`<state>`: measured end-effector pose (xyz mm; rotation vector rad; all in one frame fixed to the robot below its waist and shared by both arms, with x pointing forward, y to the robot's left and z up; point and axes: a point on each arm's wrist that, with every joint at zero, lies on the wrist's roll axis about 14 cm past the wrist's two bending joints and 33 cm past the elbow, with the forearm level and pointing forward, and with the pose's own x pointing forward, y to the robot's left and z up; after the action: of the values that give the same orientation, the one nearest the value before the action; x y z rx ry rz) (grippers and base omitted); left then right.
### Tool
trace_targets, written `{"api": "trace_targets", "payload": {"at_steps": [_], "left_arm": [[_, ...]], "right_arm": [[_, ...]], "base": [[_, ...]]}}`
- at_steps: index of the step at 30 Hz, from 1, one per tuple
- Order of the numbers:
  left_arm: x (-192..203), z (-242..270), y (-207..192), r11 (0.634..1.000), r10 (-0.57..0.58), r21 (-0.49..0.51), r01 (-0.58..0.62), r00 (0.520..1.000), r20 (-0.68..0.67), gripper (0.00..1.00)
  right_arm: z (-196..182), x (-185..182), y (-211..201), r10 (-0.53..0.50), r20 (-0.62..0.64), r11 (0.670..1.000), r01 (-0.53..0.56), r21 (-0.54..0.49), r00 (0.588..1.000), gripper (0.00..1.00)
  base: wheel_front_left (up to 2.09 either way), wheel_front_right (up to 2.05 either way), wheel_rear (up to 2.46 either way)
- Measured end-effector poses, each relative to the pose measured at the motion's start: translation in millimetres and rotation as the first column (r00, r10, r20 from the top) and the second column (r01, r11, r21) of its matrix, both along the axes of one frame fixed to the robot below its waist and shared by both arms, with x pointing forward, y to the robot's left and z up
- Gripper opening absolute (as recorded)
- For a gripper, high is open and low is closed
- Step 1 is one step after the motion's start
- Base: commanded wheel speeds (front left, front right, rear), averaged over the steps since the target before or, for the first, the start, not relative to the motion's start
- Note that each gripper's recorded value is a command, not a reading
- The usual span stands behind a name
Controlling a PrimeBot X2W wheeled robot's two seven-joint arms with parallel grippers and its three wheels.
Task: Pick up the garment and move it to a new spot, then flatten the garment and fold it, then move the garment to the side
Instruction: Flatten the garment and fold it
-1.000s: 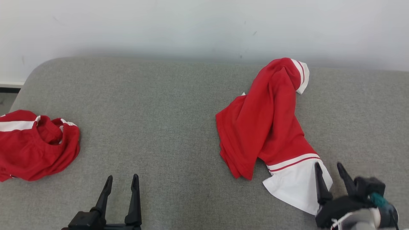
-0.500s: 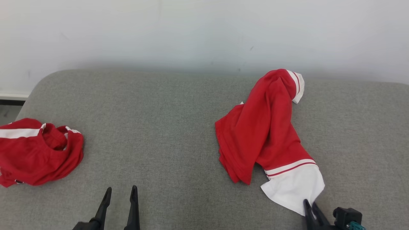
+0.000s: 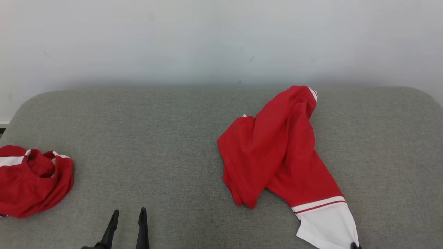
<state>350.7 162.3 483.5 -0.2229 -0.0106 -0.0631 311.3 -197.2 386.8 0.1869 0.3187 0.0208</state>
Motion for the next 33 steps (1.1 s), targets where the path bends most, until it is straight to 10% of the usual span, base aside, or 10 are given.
{"api": "trace_targets", "payload": {"at_steps": [1, 2, 3, 19, 33], "left_arm": [[1.0, -0.4, -1.6, 1.0, -0.005, 0.0, 0.005, 1.0, -0.001, 1.0], [2.1, -1.0, -3.3, 1.0, -0.011, 0.0, 0.011, 1.0, -0.003, 1.0], [3.3, -1.5, -5.0, 1.0, -0.016, 0.0, 0.016, 1.0, -0.005, 1.0], [16.4, -0.6, -25.0, 0.996, -0.086, 0.014, 0.086, 0.996, 0.001, 1.0], [20.7, -12.9, -114.9, 0.929, -0.369, 0.022, 0.37, 0.929, -0.037, 1.0]], "right_arm": [[0.4, -2.4, -1.8, -0.01, -0.002, 1.0, 0.01, 0.009, 1.0, 0.0], [1.2, -3.0, -2.9, -0.013, -0.001, 1.0, 0.013, 0.01, 1.0, 0.77], [3.3, -2.4, -4.3, -0.017, 0.006, 1.0, 0.017, 0.009, 1.0, 1.0], [105.6, 30.0, 11.9, 0.004, 0.353, 1.0, -0.001, -0.01, 0.936, 1.0], [94.0, 15.6, 37.5, 0.056, 0.317, 0.998, -0.05, -0.029, 0.947, 1.0]], "base": [[0.0, 0.0, 0.0], [0.0, 0.0, 0.0], [0.0, 0.0, 0.0], [0.0, 0.0, 0.0], [0.0, 0.0, 0.0]]}}
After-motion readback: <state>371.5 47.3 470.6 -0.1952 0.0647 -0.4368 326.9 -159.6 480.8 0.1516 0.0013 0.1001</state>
